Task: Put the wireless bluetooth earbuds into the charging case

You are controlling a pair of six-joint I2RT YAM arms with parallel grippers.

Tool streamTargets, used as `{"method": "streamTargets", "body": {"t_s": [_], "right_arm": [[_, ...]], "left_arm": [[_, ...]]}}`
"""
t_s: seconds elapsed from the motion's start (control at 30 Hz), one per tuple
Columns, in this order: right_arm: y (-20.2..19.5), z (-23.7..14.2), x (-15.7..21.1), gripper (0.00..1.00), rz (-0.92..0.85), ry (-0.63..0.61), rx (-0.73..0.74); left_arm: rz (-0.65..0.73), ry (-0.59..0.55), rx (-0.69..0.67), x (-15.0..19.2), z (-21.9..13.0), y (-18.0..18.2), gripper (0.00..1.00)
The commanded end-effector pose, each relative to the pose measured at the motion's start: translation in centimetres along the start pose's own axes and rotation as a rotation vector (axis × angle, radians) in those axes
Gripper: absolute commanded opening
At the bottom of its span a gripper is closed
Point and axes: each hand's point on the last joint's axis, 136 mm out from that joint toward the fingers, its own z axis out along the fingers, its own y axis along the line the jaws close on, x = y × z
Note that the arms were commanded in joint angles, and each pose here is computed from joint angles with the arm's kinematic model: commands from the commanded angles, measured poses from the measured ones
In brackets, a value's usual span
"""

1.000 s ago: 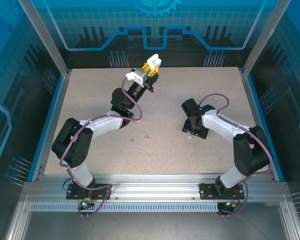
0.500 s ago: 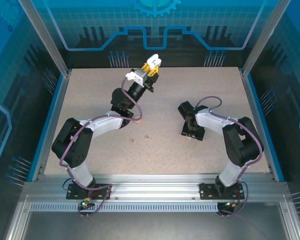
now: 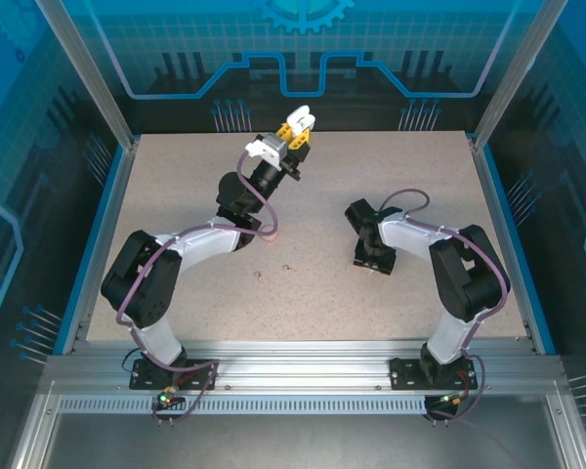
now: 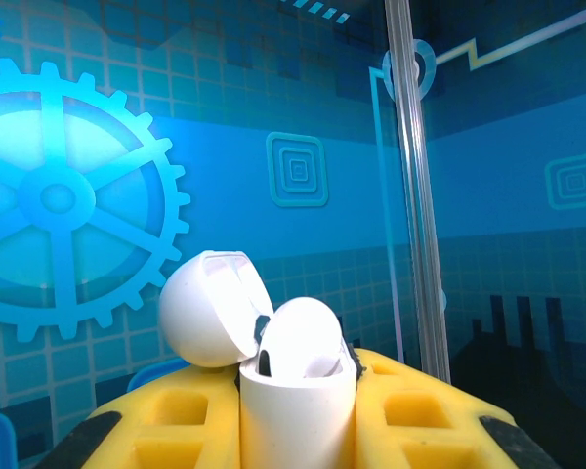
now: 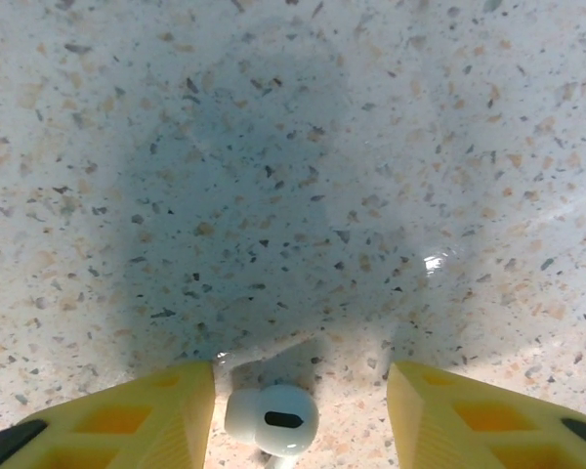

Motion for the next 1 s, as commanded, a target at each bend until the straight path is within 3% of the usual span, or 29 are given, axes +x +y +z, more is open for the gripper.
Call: {"method": "streamTargets", "body": {"t_s": [0.0,0.4,0.97], "right_arm": [[0.1,0.4,0.3,0.47,-0.002,0.011,0.015],[-0.1,0.2,0.7,0.39,0.003,0.013,0.003],[-0.3,-0.1,1.3,0.34,0.004,0.009,-0.019]], "left_arm": [[0.002,-0.074,0.0,-2.5,-0.2,-0.1,0.0],[0.001,-0.079,0.0,-2.7,-0.2,-0.1,0.0],[0.005,-0.08,0.0,-2.9,-0.3,-0.1,0.0]]}}
